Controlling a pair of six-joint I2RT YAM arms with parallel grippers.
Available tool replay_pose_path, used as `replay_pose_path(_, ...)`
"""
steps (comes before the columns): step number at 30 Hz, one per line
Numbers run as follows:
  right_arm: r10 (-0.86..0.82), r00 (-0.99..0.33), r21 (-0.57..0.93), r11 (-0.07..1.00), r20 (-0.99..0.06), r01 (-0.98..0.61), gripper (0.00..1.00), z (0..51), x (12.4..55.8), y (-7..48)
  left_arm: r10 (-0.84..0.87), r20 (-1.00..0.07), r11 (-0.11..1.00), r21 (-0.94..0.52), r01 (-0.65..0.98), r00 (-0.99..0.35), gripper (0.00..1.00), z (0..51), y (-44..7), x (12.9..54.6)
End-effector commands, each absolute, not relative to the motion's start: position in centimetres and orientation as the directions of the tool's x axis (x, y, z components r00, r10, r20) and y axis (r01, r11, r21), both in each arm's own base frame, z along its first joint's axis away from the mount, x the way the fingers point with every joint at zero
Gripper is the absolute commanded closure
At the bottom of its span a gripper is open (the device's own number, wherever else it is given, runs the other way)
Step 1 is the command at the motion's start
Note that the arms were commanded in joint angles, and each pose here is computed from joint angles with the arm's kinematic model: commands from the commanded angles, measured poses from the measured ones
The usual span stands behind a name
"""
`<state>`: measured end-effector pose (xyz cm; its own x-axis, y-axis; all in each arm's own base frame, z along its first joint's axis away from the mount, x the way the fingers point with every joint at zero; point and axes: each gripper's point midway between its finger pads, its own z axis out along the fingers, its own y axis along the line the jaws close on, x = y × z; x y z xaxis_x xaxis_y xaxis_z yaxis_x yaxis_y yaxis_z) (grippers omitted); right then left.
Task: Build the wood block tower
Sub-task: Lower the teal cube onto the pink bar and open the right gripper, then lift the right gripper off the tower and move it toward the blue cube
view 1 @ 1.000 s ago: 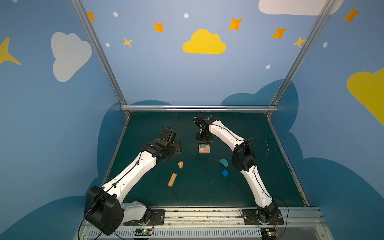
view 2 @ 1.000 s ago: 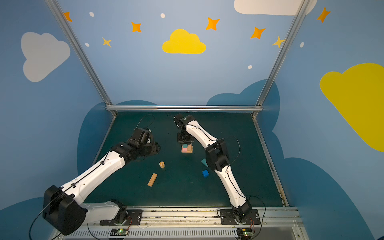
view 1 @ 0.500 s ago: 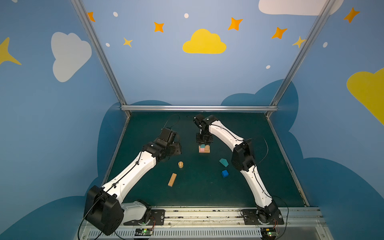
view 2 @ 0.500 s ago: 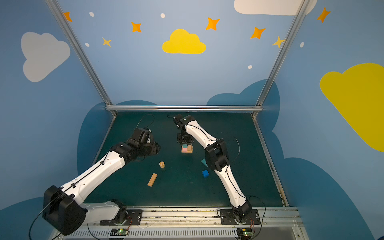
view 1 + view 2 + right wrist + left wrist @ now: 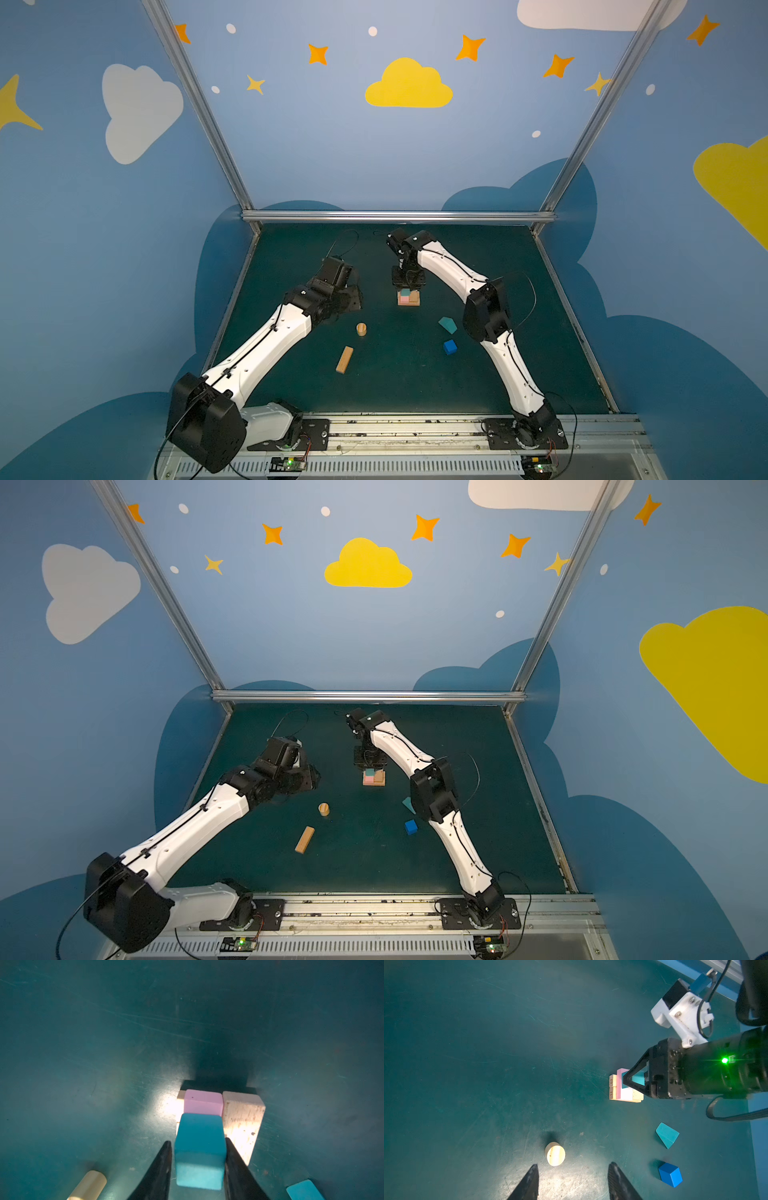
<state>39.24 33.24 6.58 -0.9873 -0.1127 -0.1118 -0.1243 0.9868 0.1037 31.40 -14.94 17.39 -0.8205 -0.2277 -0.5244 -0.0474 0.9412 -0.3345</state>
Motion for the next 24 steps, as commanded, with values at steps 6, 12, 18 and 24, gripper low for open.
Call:
replay_pose_path(6,-0.106,-0.989,0.111,0.987,-0.107,-0.118,0.61,7.3,38.8,33.6,-0.234,-0.526,0.94,-0.337,-0.052,-0.818,0.46,17.7,-14.6,31.1)
replay_pose_path(12,-0.104,-0.989,0.101,0.988,-0.109,-0.115,0.53,7.4,38.7,33.4,-0.233,-0.524,0.938,-0.342,-0.048,-0.819,0.46,17.7,-14.7,31.1)
replay_pose_path(18,-0.1,-0.986,0.092,0.989,-0.132,-0.113,0.4,8.3,39.0,32.9,-0.234,-0.524,0.937,-0.346,-0.047,-0.819,0.46,17.8,-14.8,31.1)
replay_pose_path(24,-0.104,-0.979,0.105,0.987,-0.178,-0.124,0.28,10.5,39.4,32.6,-0.237,-0.526,0.936,-0.349,-0.047,-0.817,0.46,17.9,-14.8,31.0)
